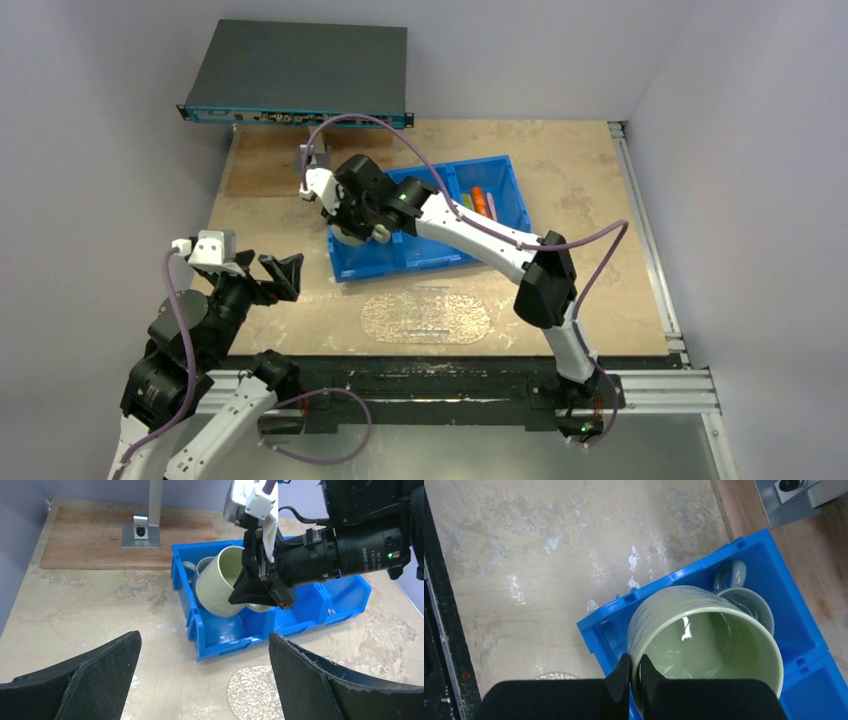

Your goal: Prepare toiletry sets of a toothbrush and toothpaste on the tray

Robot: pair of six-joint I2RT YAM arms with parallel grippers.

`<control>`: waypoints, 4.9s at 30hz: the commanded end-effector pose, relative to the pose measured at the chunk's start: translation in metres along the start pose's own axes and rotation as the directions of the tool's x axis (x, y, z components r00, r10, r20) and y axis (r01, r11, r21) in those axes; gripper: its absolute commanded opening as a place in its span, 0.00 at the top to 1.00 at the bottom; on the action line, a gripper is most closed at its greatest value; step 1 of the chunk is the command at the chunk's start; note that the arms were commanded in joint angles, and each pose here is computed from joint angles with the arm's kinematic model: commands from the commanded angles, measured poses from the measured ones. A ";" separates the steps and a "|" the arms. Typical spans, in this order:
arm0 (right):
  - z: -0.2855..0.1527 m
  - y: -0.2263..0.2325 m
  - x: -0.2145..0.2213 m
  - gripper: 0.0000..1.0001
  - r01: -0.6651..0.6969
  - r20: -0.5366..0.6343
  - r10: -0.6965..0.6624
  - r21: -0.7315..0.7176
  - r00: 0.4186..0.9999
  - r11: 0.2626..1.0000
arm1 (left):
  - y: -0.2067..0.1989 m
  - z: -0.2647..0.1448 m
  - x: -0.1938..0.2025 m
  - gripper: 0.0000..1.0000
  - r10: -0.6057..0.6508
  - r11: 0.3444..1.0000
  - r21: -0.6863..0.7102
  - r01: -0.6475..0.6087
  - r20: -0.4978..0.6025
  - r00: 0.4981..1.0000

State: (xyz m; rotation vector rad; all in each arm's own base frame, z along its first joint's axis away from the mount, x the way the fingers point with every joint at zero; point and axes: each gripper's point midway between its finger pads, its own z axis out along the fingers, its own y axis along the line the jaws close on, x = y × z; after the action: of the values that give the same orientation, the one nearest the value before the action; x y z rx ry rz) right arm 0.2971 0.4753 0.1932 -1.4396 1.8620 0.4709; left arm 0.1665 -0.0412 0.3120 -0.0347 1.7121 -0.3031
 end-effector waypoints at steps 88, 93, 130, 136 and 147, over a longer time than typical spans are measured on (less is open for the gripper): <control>-0.139 0.066 0.212 1.00 -0.452 -0.188 0.491 0.215 0.850 0.866 | -0.005 0.004 -0.002 0.00 0.011 1.000 0.024 -0.012 0.004 1.000; -0.136 0.066 0.215 1.00 -0.458 -0.194 0.502 0.229 0.843 0.859 | -0.005 0.004 -0.002 0.00 0.012 1.000 0.024 -0.012 0.004 1.000; -0.127 0.078 0.232 0.84 -0.506 -0.204 0.546 0.218 0.813 0.835 | -0.005 0.004 -0.001 0.00 0.013 1.000 0.022 -0.013 0.002 1.000; -0.139 0.069 0.219 0.67 -0.501 -0.159 0.542 0.239 0.825 0.832 | -0.006 0.005 -0.001 0.00 0.014 1.000 0.027 -0.014 -0.002 1.000; -0.167 0.046 0.182 0.57 -0.493 -0.040 0.525 0.288 0.850 0.821 | -0.022 0.019 0.012 0.00 0.028 0.996 0.086 -0.021 -0.087 0.996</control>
State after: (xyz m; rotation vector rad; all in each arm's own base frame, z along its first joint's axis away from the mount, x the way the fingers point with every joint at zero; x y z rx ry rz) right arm 0.1670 0.2511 0.1271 -0.8566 2.4132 0.3570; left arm 0.1717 -0.0558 0.3055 0.0202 1.7585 -0.3377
